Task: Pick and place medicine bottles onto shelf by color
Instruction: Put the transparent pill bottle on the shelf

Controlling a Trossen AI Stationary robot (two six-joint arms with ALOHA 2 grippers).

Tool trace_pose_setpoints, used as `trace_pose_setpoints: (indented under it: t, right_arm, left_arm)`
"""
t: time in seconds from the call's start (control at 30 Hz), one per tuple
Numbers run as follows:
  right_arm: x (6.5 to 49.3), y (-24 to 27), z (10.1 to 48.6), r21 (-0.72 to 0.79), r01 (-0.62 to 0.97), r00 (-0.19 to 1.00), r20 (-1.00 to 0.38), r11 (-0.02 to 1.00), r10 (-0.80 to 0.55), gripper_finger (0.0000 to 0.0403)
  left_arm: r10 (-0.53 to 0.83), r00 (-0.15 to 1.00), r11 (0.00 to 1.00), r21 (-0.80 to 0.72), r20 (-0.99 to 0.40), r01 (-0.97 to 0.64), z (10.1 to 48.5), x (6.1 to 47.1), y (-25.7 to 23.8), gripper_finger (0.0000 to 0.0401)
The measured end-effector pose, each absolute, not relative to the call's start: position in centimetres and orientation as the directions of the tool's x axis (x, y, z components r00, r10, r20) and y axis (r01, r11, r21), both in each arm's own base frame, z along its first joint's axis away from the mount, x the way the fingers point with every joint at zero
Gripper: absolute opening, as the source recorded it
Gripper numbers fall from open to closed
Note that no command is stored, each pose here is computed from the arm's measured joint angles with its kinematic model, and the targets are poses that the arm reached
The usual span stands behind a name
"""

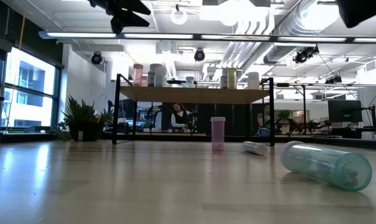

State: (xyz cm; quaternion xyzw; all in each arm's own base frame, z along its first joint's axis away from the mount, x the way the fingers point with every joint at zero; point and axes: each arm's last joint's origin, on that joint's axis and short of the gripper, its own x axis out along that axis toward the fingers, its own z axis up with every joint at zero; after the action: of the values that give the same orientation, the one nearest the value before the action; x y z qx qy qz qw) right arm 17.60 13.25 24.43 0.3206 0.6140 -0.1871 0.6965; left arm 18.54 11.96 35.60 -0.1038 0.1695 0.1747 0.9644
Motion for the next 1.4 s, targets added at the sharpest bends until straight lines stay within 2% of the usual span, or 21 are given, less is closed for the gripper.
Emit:
trace_pose_setpoints:
  t: [0.17, 0.43, 1.13, 1.27, 1.4]
  right_arm:
    - [17.2, 14.8, 23.6, 0.241, 0.663, 0.170, -0.970, 0.709, 0.171, 0.0225]
    - [17.4, 17.3, 21.6, 0.217, 0.632, 0.128, -0.976, 0.744, 0.176, 0.0225]
    - [18.0, 19.0, 18.5, 0.115, 0.600, 0.051, -0.993, 0.792, 0.105, 0.0224]
    - [18.1, 19.1, 18.3, 0.112, 0.600, 0.047, -0.993, 0.792, 0.105, 0.0209]
    - [18.1, 19.1, 18.3, 0.112, 0.601, 0.045, -0.993, 0.792, 0.106, 0.0170]
  left_arm:
    - [0.294, 0.883, 0.914, -0.162, -0.365, -0.371, 35.6, 18.8, 11.6, 0.0204]
    - [0.315, 0.874, 0.910, -0.146, -0.370, -0.389, 35.6, 19.1, 11.2, 0.0204]
    - [0.317, 0.870, 0.907, -0.146, -0.378, -0.395, 35.5, 19.6, 10.2, 0.0204]
    - [0.318, 0.869, 0.906, -0.148, -0.378, -0.396, 35.5, 19.6, 10.2, 0.0204]
    - [0.318, 0.869, 0.907, -0.147, -0.378, -0.395, 35.5, 19.6, 10.2, 0.0204]
